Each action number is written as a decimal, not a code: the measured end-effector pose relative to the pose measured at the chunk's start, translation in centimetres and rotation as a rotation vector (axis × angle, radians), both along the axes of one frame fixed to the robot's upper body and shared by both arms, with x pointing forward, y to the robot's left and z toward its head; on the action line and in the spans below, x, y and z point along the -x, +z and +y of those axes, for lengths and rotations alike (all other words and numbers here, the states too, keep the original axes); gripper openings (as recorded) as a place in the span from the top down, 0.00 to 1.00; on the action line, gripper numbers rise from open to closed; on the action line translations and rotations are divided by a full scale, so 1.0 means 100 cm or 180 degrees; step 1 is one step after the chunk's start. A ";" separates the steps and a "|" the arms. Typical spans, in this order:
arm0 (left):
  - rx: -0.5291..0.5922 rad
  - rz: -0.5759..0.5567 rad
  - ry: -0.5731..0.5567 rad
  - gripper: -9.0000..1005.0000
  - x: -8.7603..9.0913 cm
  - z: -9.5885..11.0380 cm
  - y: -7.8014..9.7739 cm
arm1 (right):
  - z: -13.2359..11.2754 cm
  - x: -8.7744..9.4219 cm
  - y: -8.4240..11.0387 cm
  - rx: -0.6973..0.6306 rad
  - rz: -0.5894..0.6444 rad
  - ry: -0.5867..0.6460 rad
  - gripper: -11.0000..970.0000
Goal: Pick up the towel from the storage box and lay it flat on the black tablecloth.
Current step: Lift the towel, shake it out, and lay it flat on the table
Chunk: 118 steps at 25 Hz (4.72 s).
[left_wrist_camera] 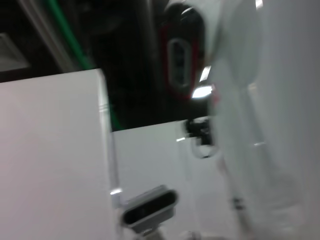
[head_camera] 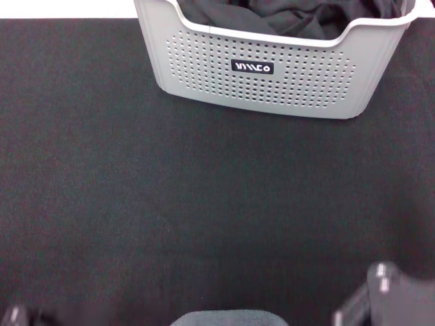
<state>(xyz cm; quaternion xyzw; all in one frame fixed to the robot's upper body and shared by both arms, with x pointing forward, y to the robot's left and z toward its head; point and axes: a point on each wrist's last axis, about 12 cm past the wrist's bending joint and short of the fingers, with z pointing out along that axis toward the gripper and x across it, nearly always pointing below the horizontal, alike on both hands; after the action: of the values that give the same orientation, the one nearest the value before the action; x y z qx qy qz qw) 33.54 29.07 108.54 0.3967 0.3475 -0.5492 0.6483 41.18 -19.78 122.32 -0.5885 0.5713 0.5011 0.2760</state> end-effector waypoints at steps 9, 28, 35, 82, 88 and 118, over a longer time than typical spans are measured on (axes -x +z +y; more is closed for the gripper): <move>-0.0087 0.0467 0.0844 0.97 -0.052 -0.008 -0.025 | -0.029 -0.057 -0.051 -0.0040 0.0449 -0.0858 0.98; -0.0703 0.0079 0.1964 0.97 -0.166 -0.066 -0.030 | -0.042 -0.158 -0.108 0.0191 0.0381 -0.1881 0.98; -0.1189 -0.0197 0.2344 0.97 -0.185 -0.078 -0.040 | -0.040 -0.172 -0.114 0.0464 0.0254 -0.2134 0.98; -0.2089 -0.0493 0.3122 0.97 -0.197 -0.071 -0.063 | -0.042 -0.196 -0.124 0.0827 -0.0284 -0.2567 0.98; -0.2043 -0.0546 0.3085 0.96 -0.200 -0.076 -0.060 | -0.043 -0.196 -0.124 0.0829 -0.0211 -0.2598 0.98; -0.2332 -0.0421 0.3144 0.80 -0.206 -0.075 -0.068 | -0.061 -0.192 -0.130 0.0823 -0.0022 -0.2949 0.83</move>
<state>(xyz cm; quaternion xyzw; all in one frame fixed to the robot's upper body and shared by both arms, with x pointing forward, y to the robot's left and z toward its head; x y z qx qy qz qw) 54.11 21.56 101.79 0.4191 0.6152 -0.0034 0.6678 60.40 -25.88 109.33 -0.3031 0.8301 0.2482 0.3967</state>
